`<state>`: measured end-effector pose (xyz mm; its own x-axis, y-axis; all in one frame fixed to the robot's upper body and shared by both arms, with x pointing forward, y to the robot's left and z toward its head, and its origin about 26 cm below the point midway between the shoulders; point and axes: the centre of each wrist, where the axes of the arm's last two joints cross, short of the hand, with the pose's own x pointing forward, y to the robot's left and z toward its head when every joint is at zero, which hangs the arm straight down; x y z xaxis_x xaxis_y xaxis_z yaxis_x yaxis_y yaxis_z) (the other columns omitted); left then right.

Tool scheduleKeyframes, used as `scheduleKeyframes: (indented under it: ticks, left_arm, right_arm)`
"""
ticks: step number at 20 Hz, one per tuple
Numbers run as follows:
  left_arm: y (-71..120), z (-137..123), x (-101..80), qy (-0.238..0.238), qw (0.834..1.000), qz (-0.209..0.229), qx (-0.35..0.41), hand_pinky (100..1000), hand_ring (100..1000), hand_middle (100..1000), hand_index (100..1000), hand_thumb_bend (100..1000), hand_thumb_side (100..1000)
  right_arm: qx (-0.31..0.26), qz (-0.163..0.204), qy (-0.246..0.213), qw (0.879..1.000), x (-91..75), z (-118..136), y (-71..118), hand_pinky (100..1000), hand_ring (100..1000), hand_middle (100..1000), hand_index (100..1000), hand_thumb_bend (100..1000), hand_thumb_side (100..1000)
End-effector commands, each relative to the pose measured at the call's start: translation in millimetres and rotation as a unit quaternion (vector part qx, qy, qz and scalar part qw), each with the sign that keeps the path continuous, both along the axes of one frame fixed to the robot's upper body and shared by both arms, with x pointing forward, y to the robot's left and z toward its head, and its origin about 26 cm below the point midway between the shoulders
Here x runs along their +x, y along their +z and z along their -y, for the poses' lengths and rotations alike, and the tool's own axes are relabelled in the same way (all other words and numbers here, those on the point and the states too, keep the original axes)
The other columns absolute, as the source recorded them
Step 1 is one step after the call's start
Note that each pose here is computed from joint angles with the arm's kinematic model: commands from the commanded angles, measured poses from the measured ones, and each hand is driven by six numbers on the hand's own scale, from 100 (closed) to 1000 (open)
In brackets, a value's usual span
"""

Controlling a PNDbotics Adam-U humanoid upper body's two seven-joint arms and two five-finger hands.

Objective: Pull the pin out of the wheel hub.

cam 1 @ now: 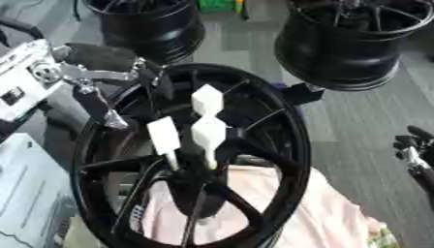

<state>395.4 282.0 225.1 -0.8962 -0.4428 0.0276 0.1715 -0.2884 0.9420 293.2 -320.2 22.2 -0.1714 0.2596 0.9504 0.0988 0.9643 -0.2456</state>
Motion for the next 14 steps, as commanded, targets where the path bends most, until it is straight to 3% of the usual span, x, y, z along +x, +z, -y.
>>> scheduleKeyframes:
  ticks: [1, 9, 14]
  left_arm:
    - [20.6, -6, -4.8, -0.163, 0.970, 0.006, 0.179, 816, 794, 778, 842, 439, 100]
    - [19.6, 25, -5.2, -0.215, 0.964, 0.005, 0.154, 819, 796, 777, 839, 412, 100]
    - [12.7, 29, -5.3, -0.223, 0.962, -0.008, 0.154, 816, 789, 768, 830, 392, 100]
  right_arm:
    - [-0.016, 0.010, 0.001, 1.000, 1.6, 6, 8.6, 808, 799, 733, 894, 100, 496]
    - [-0.016, 0.007, 0.002, 1.000, 0.7, 6, 6.9, 808, 799, 732, 893, 100, 495]
    - [-0.017, 0.006, -0.001, 1.000, 0.1, 8, 6.7, 808, 799, 732, 893, 100, 495]
